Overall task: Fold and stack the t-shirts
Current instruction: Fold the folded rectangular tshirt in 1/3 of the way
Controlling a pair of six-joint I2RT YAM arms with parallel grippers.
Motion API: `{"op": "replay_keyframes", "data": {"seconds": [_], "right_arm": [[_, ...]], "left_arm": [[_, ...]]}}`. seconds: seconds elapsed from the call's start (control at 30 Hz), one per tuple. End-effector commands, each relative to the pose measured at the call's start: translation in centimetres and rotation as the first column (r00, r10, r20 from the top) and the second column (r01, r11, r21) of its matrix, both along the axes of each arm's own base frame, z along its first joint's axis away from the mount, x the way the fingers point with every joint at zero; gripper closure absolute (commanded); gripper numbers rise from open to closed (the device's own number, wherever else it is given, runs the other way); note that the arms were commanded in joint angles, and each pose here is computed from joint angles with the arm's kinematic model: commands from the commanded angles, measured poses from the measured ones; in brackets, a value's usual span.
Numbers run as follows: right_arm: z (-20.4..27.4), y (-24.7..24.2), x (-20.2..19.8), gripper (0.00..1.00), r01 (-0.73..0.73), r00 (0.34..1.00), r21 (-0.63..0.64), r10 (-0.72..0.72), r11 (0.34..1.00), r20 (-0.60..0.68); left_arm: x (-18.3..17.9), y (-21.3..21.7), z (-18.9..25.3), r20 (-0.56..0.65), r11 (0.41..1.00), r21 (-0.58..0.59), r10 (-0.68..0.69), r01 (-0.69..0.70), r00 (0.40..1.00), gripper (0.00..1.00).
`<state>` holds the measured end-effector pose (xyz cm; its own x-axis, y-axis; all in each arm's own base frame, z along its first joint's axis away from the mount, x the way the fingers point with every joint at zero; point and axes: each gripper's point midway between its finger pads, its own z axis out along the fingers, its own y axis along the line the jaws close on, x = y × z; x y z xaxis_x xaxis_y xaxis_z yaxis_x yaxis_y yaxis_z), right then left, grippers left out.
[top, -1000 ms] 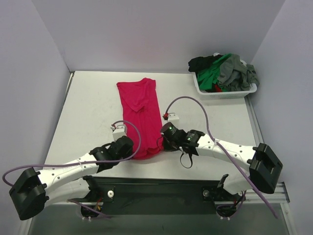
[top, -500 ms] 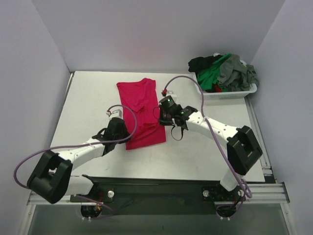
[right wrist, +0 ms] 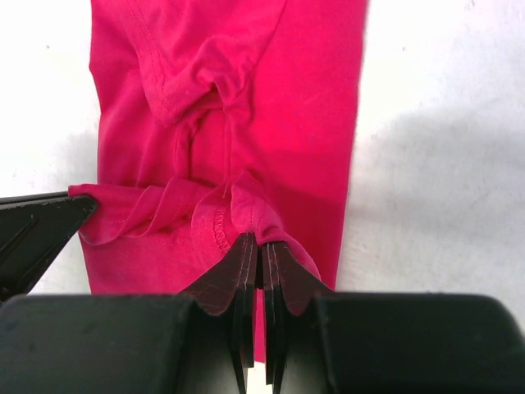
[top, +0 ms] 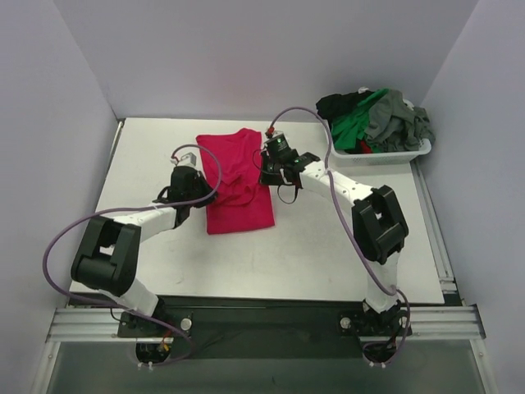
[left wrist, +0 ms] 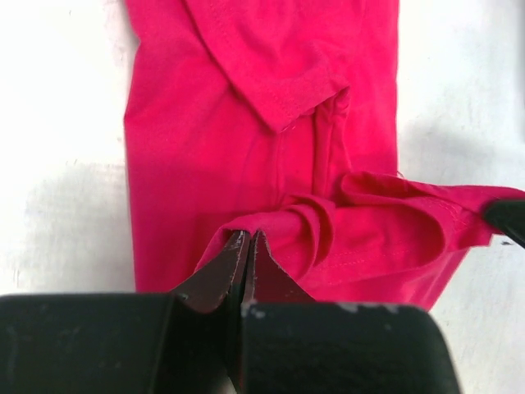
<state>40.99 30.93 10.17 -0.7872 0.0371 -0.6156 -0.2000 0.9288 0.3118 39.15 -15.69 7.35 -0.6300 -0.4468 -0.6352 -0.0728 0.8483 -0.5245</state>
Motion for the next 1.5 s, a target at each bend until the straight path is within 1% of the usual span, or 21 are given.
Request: {"op": "replay_keyframes", "data": {"seconds": [0.0, 0.17, 0.53, 0.7, 0.9, 0.93, 0.97, 1.0, 1.03, 1.07, 1.1, 1.17, 1.2, 1.23, 1.27, 1.3, 1.33, 1.37, 1.4, 1.43, 1.47], "right_arm": [[1.7, 0.8, 1.8, 1.0, -0.028, 0.999, 0.033, 0.027, 0.999, 0.029], [1.5, 1.3, 3.5, 1.0, -0.031, 0.999, 0.054, 0.03, 0.998, 0.025], [2.9, 1.2, 4.9, 1.0, -0.023, 0.998, 0.07, 0.019, 0.997, 0.053], [3.0, 1.1, 5.8, 1.0, -0.018, 0.998, 0.077, 0.014, 0.997, 0.056], [2.0, 1.8, 7.2, 1.0, -0.03, 0.999, 0.083, 0.028, 0.996, 0.033], [1.9, 1.8, 7.3, 0.98, -0.033, 0.999, 0.086, 0.031, 0.996, 0.029], [1.8, 2.1, 7.5, 0.91, -0.037, 0.999, 0.086, 0.035, 0.996, 0.029], [1.6, 2.0, 7.8, 0.8, -0.043, 0.999, 0.081, 0.04, 0.996, 0.03], [1.6, 2.2, 8.4, 0.54, -0.045, 0.999, 0.082, 0.043, 0.996, 0.034], [1.4, 2.2, 8.6, 0.4, -0.045, 0.999, 0.079, 0.043, 0.996, 0.032], [1.2, 2.1, 8.8, 0.3, -0.048, 0.999, 0.074, 0.046, 0.996, 0.028], [1.1, 1.9, 8.9, 0.18, -0.052, 0.998, 0.078, 0.05, 0.996, 0.024], [1.1, 1.8, 8.6, 0.17, -0.054, 0.998, 0.074, 0.053, 0.996, 0.019], [2.3, 1.6, 8.3, 0.16, -0.061, 0.998, 0.076, 0.058, 0.995, 0.041], [0.9, 1.0, 7.3, 0.16, -0.059, 0.998, 0.058, 0.058, 0.997, 0.011], [2.7, 1.0, 6.9, 0.16, -0.065, 0.997, 0.073, 0.061, 0.995, 0.053], [2.8, 0.8, 6.4, 0.16, -0.066, 0.996, 0.076, 0.062, 0.995, 0.057], [0.6, -0.1, 4.8, 0.16, -0.055, 0.998, 0.058, 0.055, 0.997, 0.009], [2.5, -0.1, 4.5, 0.16, -0.059, 0.997, 0.087, 0.054, 0.994, 0.058], [0.2, -0.9, 2.8, 0.18, -0.053, 0.999, 0.072, 0.052, 0.996, 0.009], [1.8, -0.6, 3.0, 0.19, -0.056, 0.998, 0.097, 0.052, 0.994, 0.046]], "left_arm": [[3.1, -0.5, 3.3, 0.125, 0.997, -0.045, -0.053, 0.06, 0.991, 1.0], [4.7, 0.2, 3.6, 0.132, 0.995, -0.066, -0.069, 0.078, 0.989, 1.0], [5.7, 1.8, 4.6, 0.171, 0.992, -0.094, -0.063, 0.08, 0.983, 1.0], [6.6, 2.6, 4.0, 0.162, 0.992, -0.105, -0.052, 0.07, 0.985, 1.0], [8.9, 3.2, 3.5, 0.143, 0.991, -0.119, -0.043, 0.06, 0.989, 1.0], [9.2, 3.3, 3.4, 0.139, 0.991, -0.118, -0.038, 0.054, 0.99, 1.0], [9.8, 3.4, 3.2, 0.137, 0.991, -0.123, -0.03, 0.047, 0.99, 0.95], [10.0, 3.3, 3.2, 0.136, 0.991, -0.127, -0.031, 0.048, 0.99, 0.87], [10.3, 3.5, 3.2, 0.132, 0.991, -0.129, -0.027, 0.044, 0.991, 0.78], [10.5, 3.6, 2.8, 0.122, 0.991, -0.129, -0.02, 0.036, 0.992, 0.55], [11.2, 3.7, 3.5, 0.134, 0.991, -0.128, -0.016, 0.033, 0.991, 0.47], [11.3, 4.1, 3.4, 0.119, 0.994, -0.113, 0.0, 0.013, 0.993, 0.34], [10.8, 4.2, 3.5, 0.119, 0.995, -0.101, 0.002, 0.01, 0.993, 0.28], [10.2, 4.1, 3.5, 0.123, 0.996, -0.091, 0.001, 0.01, 0.992, 0.26], [9.9, 4.8, 3.3, 0.126, 0.998, -0.061, 0.03, -0.022, 0.992, 0.25], [9.3, 5.1, 4.4, 0.147, 0.998, -0.046, 0.044, -0.037, 0.988, 0.23], [7.7, 5.4, 2.8, 0.104, 0.998, -0.026, 0.052, -0.05, 0.993, 0.23], [7.0, 5.5, 3.5, 0.12, 0.998, -0.001, 0.066, -0.066, 0.991, 0.23], [6.1, 5.5, 3.0, 0.105, 0.997, 0.018, 0.069, -0.072, 0.992, 0.24], [4.5, 5.3, 2.3, 0.081, 0.996, 0.055, 0.07, -0.074, 0.994, 0.25], [3.6, 5.2, 1.0, 0.046, 0.994, 0.076, 0.071, -0.074, 0.996, 0.25]]}}
